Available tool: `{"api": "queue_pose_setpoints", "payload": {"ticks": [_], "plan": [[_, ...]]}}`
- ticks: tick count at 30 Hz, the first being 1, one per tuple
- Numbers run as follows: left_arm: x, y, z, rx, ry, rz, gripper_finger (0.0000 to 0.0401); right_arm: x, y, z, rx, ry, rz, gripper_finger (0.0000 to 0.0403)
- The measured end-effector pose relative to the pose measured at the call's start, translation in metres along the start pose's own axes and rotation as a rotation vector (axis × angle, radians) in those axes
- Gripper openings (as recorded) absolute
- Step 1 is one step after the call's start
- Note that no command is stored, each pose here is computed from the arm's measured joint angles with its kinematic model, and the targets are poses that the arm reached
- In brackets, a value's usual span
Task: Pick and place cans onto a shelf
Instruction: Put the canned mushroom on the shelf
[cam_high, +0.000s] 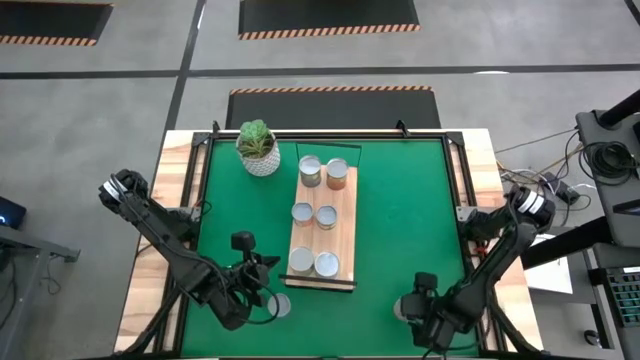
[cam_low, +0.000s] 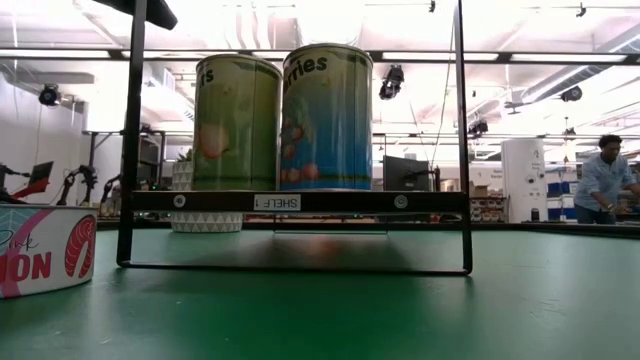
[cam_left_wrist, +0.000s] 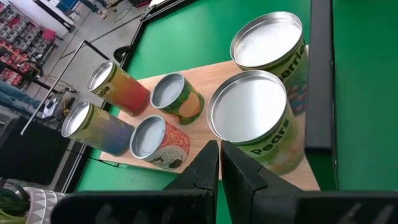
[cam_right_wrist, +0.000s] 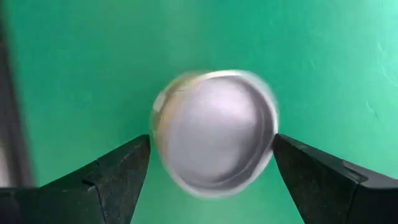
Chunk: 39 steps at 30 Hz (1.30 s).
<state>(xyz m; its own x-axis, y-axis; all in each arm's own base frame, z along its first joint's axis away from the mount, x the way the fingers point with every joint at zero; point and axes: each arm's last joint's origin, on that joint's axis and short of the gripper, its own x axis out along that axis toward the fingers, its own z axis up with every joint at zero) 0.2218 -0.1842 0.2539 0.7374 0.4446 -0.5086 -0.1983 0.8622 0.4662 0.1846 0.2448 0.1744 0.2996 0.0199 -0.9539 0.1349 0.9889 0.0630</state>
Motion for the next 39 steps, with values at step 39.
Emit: {"api": "queue_pose_setpoints", "payload": {"ticks": [39], "plan": [[0.006, 0.007, 0.004, -0.040, 0.001, 0.016, 0.0000, 0.025, 0.016, 0.015, -0.074, -0.299, -0.015, 0.0327]]}}
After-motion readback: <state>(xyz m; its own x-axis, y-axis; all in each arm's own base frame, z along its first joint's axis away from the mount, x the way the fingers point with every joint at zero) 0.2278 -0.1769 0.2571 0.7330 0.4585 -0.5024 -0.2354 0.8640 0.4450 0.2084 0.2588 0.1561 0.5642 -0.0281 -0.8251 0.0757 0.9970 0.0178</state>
